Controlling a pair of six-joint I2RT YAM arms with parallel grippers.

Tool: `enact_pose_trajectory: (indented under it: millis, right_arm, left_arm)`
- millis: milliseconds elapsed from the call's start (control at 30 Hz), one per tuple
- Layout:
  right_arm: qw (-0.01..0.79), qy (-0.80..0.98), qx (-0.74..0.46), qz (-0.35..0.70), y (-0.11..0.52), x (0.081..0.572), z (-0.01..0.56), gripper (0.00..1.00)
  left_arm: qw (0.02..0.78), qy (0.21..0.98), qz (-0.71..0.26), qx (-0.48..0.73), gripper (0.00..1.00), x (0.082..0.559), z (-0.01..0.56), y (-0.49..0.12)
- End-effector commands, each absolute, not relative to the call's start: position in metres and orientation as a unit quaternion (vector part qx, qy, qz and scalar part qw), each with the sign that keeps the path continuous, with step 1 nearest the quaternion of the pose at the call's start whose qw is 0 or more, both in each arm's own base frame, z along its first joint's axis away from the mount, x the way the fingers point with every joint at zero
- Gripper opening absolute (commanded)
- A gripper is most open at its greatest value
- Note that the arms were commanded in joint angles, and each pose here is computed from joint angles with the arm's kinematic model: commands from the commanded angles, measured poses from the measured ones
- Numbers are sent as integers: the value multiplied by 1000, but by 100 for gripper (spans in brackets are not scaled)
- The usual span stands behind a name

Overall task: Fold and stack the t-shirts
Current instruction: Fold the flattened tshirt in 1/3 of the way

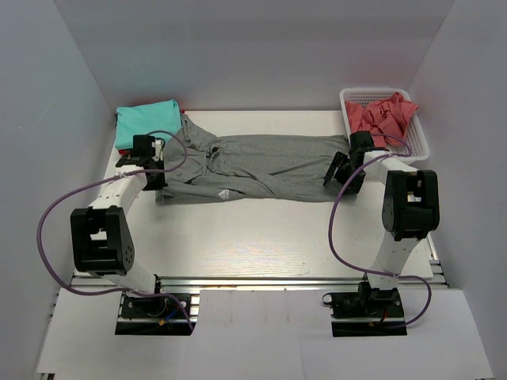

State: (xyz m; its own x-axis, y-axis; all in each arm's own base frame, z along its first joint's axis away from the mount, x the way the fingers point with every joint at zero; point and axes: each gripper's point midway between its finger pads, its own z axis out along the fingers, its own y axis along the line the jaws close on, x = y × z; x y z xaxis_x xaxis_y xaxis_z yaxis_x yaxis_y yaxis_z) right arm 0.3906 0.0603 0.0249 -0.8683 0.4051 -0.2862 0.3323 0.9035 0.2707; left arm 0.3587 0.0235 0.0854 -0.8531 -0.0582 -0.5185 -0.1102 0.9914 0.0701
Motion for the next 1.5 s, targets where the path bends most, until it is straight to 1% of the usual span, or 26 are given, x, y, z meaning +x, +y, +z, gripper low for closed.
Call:
enact_pose_trajectory:
  millis: [0, 67, 233, 267, 300, 367, 400, 433, 467, 500, 567, 600, 633, 700, 767, 800, 867, 933, 1033, 1067, 1100, 1133, 1200, 1267, 1367, 1467]
  right_arm:
    - [140, 967, 194, 83, 50, 375, 14, 78]
    - [139, 967, 197, 81, 49, 374, 14, 78]
    - [130, 967, 203, 79, 49, 373, 10, 78]
    - [127, 967, 203, 83, 50, 372, 9, 78]
    - [126, 968, 201, 86, 52, 374, 9, 78]
    - [125, 968, 198, 94, 56, 374, 11, 78]
    - [135, 967, 194, 98, 57, 379, 18, 78]
    - [141, 966, 195, 96, 57, 381, 21, 78]
    - [149, 965, 195, 95, 54, 383, 25, 78]
    - [169, 963, 195, 84, 50, 387, 35, 78]
    - [185, 961, 191, 82, 48, 389, 47, 78]
    - [199, 959, 193, 65, 42, 390, 53, 79]
    - [203, 959, 189, 63, 41, 390, 55, 79]
    - [229, 955, 182, 59, 38, 392, 70, 80]
    - [244, 951, 179, 55, 36, 394, 80, 80]
    - [248, 951, 176, 53, 35, 394, 83, 82]
    - [265, 947, 174, 49, 33, 397, 96, 82]
    - [274, 945, 173, 50, 32, 396, 102, 82]
    - [280, 942, 172, 60, 35, 394, 97, 82]
    - [276, 944, 167, 65, 38, 393, 93, 82]
    - [282, 942, 164, 80, 44, 397, 95, 82]
    - [280, 943, 157, 91, 51, 398, 93, 82]
    - [283, 942, 139, 117, 66, 403, 92, 82]
    - [279, 943, 138, 119, 70, 408, 83, 82]
    - [261, 947, 141, 123, 75, 412, 67, 82]
    - [250, 948, 145, 133, 81, 416, 55, 82]
  left_arm:
    - [289, 950, 93, -79, 0, 356, 109, 42]
    - [263, 954, 114, -93, 0, 343, 95, 49]
    - [247, 956, 122, -105, 0, 322, 75, 54]
    - [247, 956, 122, -105, 15, 322, 75, 54]
    - [231, 959, 122, -108, 24, 321, 64, 53]
    - [193, 962, 154, -121, 37, 311, 57, 63]
    - [170, 963, 173, -120, 37, 311, 47, 66]
    - [169, 960, 183, -126, 37, 310, 50, 69]
    - [141, 962, 196, -126, 38, 305, 38, 72]
    - [122, 962, 209, -129, 42, 299, 36, 75]
    - [119, 956, 227, -140, 52, 303, 40, 81]
    - [119, 956, 227, -140, 63, 304, 43, 81]
    - [141, 954, 216, -151, 73, 314, 54, 78]
    - [178, 954, 184, -156, 99, 325, 70, 69]
    - [253, 947, 137, -144, 100, 340, 108, 57]
    - [280, 948, 82, -125, 100, 347, 118, 39]
    - [369, 923, 32, -101, 100, 362, 161, 23]
    - [426, 901, -33, -71, 100, 377, 185, -2]
    - [463, 876, -136, -14, 100, 394, 202, -42]
    - [453, 870, -193, 20, 100, 395, 200, -67]
    - [451, 867, -211, 31, 100, 401, 202, -74]
    - [420, 878, -228, 26, 100, 407, 181, -79]
    - [390, 880, -267, 39, 100, 417, 158, -92]
    - [360, 883, -297, 49, 100, 414, 136, -105]
    - [320, 894, -312, 38, 100, 409, 101, -109]
    - [277, 906, -319, 21, 100, 389, 70, -111]
